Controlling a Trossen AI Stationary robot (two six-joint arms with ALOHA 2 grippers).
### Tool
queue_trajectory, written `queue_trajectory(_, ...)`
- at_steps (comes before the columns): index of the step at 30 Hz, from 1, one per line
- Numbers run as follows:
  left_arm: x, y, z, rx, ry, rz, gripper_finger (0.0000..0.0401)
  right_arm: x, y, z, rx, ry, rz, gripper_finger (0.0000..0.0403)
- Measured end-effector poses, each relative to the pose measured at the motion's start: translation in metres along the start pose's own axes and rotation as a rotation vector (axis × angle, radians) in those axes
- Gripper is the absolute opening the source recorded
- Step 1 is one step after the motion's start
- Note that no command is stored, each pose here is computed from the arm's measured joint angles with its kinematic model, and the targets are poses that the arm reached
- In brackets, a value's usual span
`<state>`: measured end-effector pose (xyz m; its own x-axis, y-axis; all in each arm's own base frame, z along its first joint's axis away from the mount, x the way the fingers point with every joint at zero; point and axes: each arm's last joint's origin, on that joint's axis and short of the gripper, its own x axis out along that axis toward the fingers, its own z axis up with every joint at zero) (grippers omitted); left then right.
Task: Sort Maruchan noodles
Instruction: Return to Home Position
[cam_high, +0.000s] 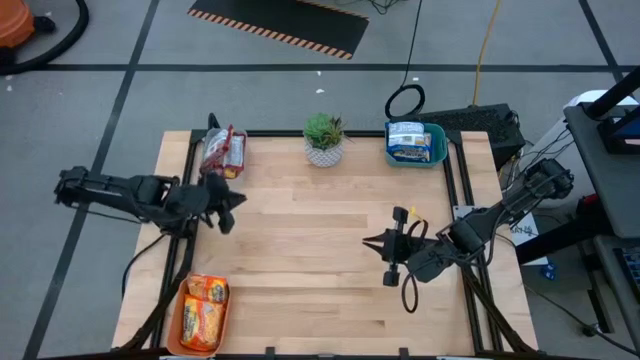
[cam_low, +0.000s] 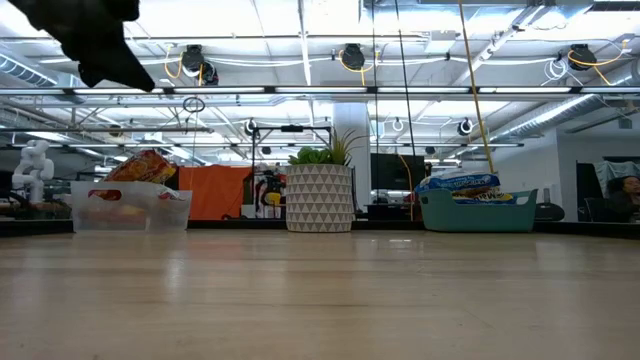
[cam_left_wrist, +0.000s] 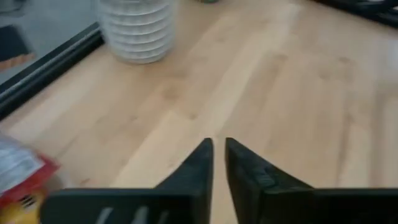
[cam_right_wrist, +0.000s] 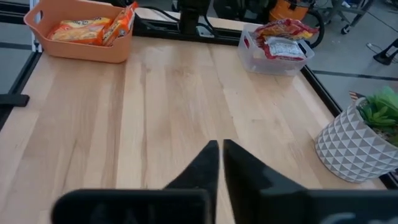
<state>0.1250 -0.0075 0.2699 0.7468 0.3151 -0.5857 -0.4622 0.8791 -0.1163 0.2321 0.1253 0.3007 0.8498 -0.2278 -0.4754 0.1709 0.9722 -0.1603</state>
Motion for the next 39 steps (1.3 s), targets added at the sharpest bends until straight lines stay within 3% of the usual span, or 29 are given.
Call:
queue_trajectory(2,-0.001,-0.003,-0.005,0.021,-0.021,-0.045,0.0027,-0.001,0.001,0.000,-0.004,-0.001,0.004,0.0007)
queue_trajectory(5,-0.002,-0.007,-0.011,0.090,-0.060,-0.109,0.0007,-0.001,0.001,0.000,0.000,-0.001,0.005,0.0009)
queue_trajectory(13,0.008,-0.025,-0.033,0.344,-0.239,-0.293,0.0006,0.001,0.006,-0.009,-0.017,-0.004,0.018,0.0002)
queue_trajectory(17,0.016,-0.028,-0.047,0.466,-0.291,-0.320,0.0006,0.006,0.008,-0.025,-0.086,-0.021,0.030,0.0003)
queue_trajectory(21,0.017,-0.028,-0.049,0.479,-0.289,-0.319,0.0006,0.010,0.006,-0.045,-0.143,-0.067,0.040,0.0001)
queue_trajectory(27,0.017,-0.028,-0.049,0.484,-0.289,-0.318,0.0006,0.009,-0.004,-0.072,-0.078,-0.215,0.073,0.0000)
queue_trajectory(34,0.025,-0.029,-0.057,0.453,-0.332,-0.333,0.0006,0.003,-0.017,-0.113,-0.027,-0.409,0.243,0.0000)
queue_trajectory(39,0.029,-0.029,-0.062,0.438,-0.380,-0.346,0.0006,-0.008,-0.031,-0.131,0.023,-0.626,0.336,0.0000)
